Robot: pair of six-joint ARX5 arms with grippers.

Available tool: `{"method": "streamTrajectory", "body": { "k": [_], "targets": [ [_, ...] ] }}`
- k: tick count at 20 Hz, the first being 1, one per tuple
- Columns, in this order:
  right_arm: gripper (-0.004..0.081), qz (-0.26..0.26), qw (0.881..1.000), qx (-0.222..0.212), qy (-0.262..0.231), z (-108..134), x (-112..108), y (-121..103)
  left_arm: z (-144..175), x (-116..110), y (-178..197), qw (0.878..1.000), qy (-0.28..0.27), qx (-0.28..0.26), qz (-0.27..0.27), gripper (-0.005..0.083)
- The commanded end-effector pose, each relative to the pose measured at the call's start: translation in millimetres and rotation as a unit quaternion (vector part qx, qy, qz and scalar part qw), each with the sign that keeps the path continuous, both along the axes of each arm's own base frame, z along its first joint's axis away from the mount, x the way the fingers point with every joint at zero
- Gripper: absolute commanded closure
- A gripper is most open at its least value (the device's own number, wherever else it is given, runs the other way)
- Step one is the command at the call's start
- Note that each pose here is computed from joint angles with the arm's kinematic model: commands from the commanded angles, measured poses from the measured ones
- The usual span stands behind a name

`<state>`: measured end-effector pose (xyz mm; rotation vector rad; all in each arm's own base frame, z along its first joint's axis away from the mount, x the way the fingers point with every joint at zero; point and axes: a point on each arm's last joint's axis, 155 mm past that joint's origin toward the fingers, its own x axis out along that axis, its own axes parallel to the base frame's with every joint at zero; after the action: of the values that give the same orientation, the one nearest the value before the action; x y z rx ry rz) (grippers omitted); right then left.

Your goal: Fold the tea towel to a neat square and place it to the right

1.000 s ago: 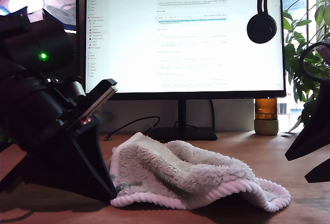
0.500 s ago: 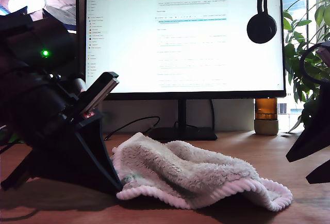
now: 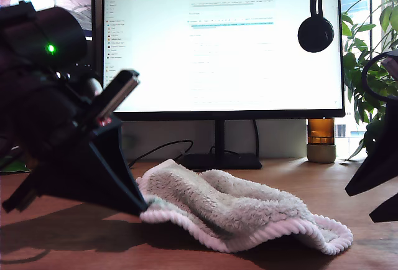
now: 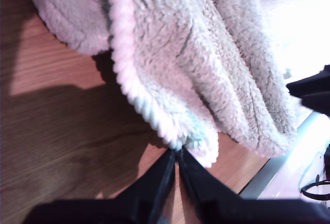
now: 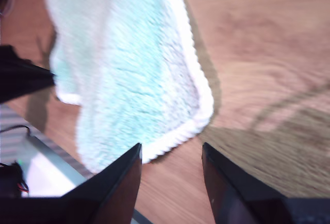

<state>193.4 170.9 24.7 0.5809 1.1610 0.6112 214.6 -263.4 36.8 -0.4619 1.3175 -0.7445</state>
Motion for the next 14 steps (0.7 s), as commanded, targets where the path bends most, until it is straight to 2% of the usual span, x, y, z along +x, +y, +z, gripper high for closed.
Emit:
{"method": "streamTrajectory", "body": {
  "k": [1, 6, 10, 14],
  "targets": [
    [0.0435, -0.006, 1.000, -0.010, -0.009, 3.3, 12.1, 0.5, 1.1, 2.3, -0.3, 1.000, -0.006, 0.000, -0.002, 0.0797],
    [0.0435, -0.009, 1.000, -0.025, 0.002, 3.1, 32.7, 3.1, 1.4, 2.5, -0.4, 1.000, -0.009, -0.001, -0.004, 0.0797],
    [0.0435, 0.002, 0.998, -0.048, 0.049, -17.1, 25.5, 0.3, 2.8, 3.5, -1.3, 1.000, -0.011, -0.002, -0.005, 0.0797],
    [0.0435, 0.011, 0.996, -0.058, 0.065, -28.0, 20.0, -0.5, 3.6, 3.9, -1.8, 1.000, -0.012, -0.003, -0.005, 0.0797]
  ]
}}
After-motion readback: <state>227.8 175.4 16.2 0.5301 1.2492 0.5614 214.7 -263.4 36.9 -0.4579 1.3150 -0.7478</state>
